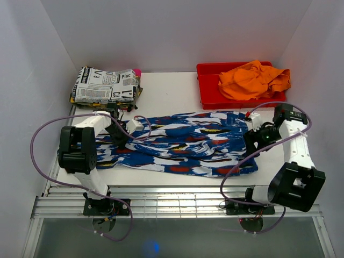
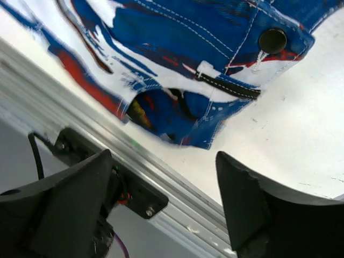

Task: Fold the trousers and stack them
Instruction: Flatten the trousers out

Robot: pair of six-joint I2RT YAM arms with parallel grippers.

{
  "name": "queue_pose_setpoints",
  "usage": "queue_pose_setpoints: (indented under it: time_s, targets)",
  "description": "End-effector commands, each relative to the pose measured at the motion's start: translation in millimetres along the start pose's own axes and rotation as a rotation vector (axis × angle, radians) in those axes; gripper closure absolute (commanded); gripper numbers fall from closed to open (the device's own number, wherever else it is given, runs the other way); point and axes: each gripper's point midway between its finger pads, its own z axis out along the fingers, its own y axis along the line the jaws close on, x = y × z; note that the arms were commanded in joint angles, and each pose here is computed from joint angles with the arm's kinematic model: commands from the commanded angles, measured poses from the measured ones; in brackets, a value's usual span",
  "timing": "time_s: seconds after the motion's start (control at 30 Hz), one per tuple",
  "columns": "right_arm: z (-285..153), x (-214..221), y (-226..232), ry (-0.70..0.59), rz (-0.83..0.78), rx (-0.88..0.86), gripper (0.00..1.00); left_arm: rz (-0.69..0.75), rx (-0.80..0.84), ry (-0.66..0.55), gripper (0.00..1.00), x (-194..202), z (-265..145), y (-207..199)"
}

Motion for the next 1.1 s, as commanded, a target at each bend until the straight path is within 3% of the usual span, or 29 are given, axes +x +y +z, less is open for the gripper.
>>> queue_pose_setpoints:
  time_s: [0.0,0.23,0.4,0.67,0.77,0.87,0.97,1.0,1.07]
  targets:
    - [-6.5,-5.4,-11.1,0.042,-0.128,-0.033,0.15,0.034,-0.012,0.049,1.0,12.4,-2.7,0.4]
    - [0.5,-81.3,-81.3,-0.074,0.081,0.033,0.29,0.061,-0.026,0.077,1.0,20.3,-4.9,-1.8]
    - [35.4,-94.4,-128.0,-0.059,0.303,0.054,0.34,0.066,-0.043,0.068,1.0,17.3,-9.4,-0.1]
    - [93.3,-110.0,-139.8,-0.092,0.56,-0.113,0.24,0.048,-0.06,0.052,0.88,14.2,-11.3,0.6]
    - [113.1,-107.1,-128.5,-0.101,0.607,-0.198,0.27,0.033,-0.064,0.043,0.83,10.2,-11.4,2.2]
    - [124.5,-107.8,-108.9,-0.13,0.65,-0.324,0.37,0.022,-0.076,0.03,0.78,4.9,-14.1,6.4]
    - [121.0,-116.0,-104.3,-0.194,0.621,-0.347,0.71,0.028,-0.091,0.011,0.73,-1.4,-18.9,9.8]
    - [111.5,-121.4,-107.5,-0.229,0.58,-0.312,0.87,0.031,-0.11,0.0,0.71,-5.3,-24.5,13.3]
    - [94.7,-130.3,-109.0,-0.27,0.535,-0.276,0.92,0.035,-0.128,-0.015,0.69,-9.1,-30.3,15.2]
